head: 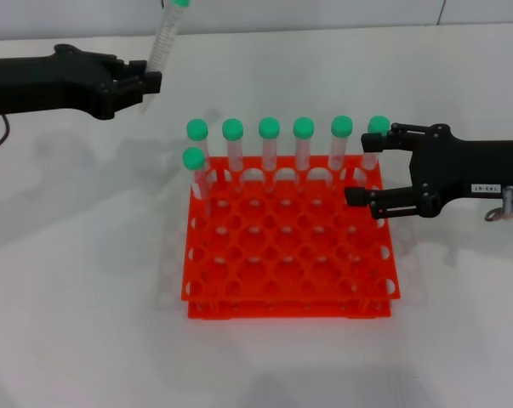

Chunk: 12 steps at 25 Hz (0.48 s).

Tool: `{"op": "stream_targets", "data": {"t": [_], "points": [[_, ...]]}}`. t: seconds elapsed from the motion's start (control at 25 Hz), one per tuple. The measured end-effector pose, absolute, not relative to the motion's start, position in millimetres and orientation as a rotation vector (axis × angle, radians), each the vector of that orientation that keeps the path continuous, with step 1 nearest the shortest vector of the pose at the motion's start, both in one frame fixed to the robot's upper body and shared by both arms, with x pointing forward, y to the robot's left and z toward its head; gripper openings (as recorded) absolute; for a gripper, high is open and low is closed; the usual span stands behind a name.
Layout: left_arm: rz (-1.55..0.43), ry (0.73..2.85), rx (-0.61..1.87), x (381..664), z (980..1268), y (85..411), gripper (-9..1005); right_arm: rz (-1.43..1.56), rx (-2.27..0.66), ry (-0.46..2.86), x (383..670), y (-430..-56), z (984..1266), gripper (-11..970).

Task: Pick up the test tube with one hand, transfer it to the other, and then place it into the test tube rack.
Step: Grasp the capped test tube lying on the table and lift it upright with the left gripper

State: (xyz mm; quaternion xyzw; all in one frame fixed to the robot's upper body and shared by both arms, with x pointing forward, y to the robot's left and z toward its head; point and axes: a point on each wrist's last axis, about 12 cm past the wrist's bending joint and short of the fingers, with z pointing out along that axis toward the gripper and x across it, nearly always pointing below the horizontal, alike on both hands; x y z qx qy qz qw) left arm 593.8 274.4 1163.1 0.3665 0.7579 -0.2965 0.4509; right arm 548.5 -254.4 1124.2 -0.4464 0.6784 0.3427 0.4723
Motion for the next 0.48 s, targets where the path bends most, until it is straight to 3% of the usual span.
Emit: {"op": "stream_targets", "data": {"t": [0.48], "points": [[-0.732,1.740,0.912,598.8,1157.4,265.5,193,0.839,-1.129,1.622,554.0,-247.4,1132.2,857]]}}
